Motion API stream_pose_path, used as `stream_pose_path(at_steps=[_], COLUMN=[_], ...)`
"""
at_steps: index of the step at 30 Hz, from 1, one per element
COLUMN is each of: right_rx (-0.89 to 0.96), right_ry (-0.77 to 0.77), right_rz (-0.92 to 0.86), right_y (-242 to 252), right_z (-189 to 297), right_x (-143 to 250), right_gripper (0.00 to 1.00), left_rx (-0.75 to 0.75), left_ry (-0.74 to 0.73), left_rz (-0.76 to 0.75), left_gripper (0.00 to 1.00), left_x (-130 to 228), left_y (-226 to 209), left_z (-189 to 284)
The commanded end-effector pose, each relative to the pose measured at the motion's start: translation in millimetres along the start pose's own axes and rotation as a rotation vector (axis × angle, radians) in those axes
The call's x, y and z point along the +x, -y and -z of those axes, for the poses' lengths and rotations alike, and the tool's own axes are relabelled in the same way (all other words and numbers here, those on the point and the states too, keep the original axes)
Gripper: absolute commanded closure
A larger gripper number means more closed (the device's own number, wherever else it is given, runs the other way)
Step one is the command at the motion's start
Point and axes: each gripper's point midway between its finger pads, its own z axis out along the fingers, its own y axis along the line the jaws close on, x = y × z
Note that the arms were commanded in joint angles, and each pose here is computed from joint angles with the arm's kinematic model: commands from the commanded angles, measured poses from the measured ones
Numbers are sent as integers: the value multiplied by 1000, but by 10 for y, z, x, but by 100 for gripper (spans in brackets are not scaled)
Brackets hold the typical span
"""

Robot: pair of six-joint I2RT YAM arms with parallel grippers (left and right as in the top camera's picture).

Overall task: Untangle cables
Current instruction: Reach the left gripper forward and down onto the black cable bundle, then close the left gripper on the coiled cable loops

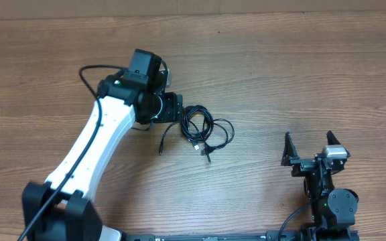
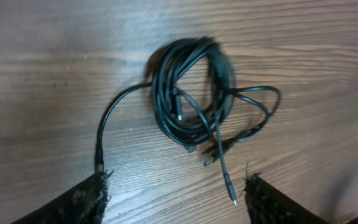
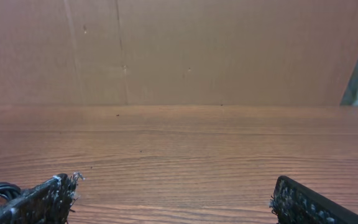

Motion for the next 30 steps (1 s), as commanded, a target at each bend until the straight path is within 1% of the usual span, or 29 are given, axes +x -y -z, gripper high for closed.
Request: stream_pose_path(at_steps=[1, 4, 9, 10, 11, 18, 19, 21, 25, 27, 28, 30], right_rx=[-4, -4, -4, -4, -4, -5, -4, -5, -5, -4, -4, -5], right_ry=[1, 1, 1, 1, 1, 1, 1, 1, 1, 1, 1, 1], right_rz=[-3, -3, -3, -3, -3, -3, -3, -3, -3, -3, -3, -3], right_y=[-9, -9, -9, -9, -9, -10, -9, -10, -10, -9, -9, -10], right_z=[-1, -1, -1, -1, -1, -1, -1, -1, -1, -1, -1, -1], right_x=[24, 26, 24, 24, 26, 26, 24, 24, 26, 24, 24, 26], right_gripper=[0, 0, 0, 0, 0, 0, 0, 0, 0, 0, 0, 0], left_rx=[-31, -51, -80, -87, -95, -141, -142, -129, -108, -119, -128, -152], left_ry=[-55, -96, -137, -145, -155, -201, -203, -207, -206, -205, -206, -211], left_rz=[182, 255, 354, 375, 399, 555, 562, 552, 515, 502, 499, 492], left_gripper=[35, 41, 45, 49, 50, 51, 53, 53, 47, 47, 51, 62], left_x=[19, 60, 101, 113, 126, 197, 199, 193, 184, 196, 208, 240], left_y=[-58, -107, -170, -183, -199, -253, -244, -194, -78, -66, -75, -101], left_z=[-189, -328, -493, -524, -562, -813, -848, -927, -1098, -1160, -1184, -1235])
